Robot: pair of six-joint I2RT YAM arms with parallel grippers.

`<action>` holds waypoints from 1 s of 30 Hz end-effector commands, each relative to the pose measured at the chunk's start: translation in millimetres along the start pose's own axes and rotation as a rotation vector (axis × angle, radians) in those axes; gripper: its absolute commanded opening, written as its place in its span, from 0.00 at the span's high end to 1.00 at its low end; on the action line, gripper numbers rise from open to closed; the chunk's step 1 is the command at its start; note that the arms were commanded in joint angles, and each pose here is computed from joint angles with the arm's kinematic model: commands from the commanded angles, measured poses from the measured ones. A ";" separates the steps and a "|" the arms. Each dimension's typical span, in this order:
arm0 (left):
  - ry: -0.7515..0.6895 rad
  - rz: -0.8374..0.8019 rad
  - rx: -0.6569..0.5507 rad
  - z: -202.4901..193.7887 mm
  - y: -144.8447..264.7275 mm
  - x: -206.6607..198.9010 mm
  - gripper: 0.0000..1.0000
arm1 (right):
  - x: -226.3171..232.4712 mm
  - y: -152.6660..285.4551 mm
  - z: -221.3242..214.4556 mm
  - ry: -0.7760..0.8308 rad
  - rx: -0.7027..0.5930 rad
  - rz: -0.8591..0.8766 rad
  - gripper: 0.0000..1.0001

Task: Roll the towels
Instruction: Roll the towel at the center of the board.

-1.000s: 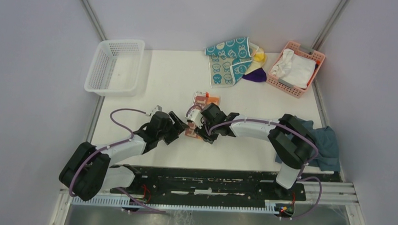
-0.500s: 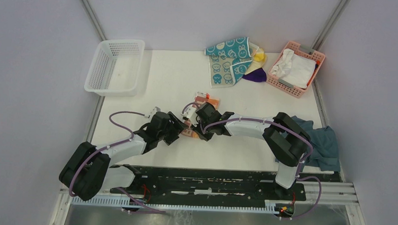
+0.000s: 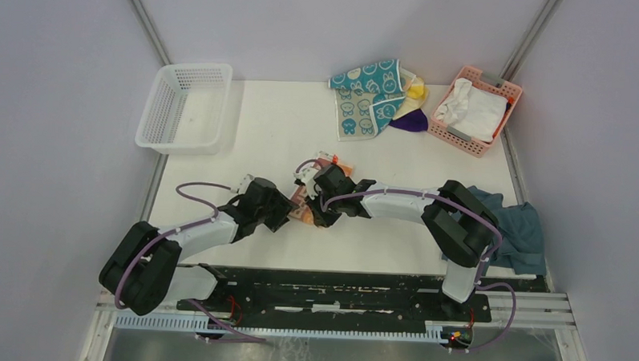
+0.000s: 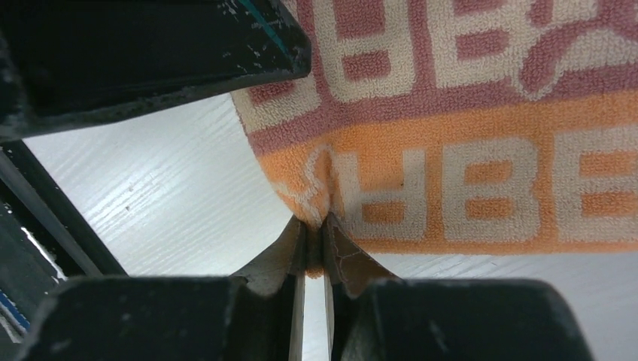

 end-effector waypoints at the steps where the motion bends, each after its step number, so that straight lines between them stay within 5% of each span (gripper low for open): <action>1: 0.049 0.073 -0.060 5.4 -5.4 -0.9 0.41 | 4.9 2.2 10.8 -0.048 -0.068 0.043 0.83; 8: 0.031 0.133 -0.114 12.3 -14.2 -5.0 0.53 | 5.2 1.7 6.7 -0.039 -0.076 0.067 0.82; 13: -0.001 0.145 -0.136 15.3 -15.8 -7.5 0.77 | 5.3 10.3 8.5 0.013 -0.122 0.069 0.78; 17: -0.007 0.145 -0.122 15.0 -13.4 -10.7 0.95 | 4.5 20.2 19.4 0.072 -0.189 0.053 0.64; 21: -0.006 0.139 -0.108 14.3 -10.3 -12.3 0.97 | 5.7 27.6 37.9 0.141 -0.264 0.054 0.46; 30: 0.007 0.128 -0.083 12.7 -9.6 -16.1 0.97 | 13.1 8.5 53.4 0.198 -0.285 0.127 0.43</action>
Point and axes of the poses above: each gripper's point midway between its finger pads, its own y axis back along the fingers, its own x axis along the line the jaws close on, z = x × y, the point moved 9 cm from there along y, back along the fingers, and after that the axes turned 1 degree about y, right-handed, at the moved point
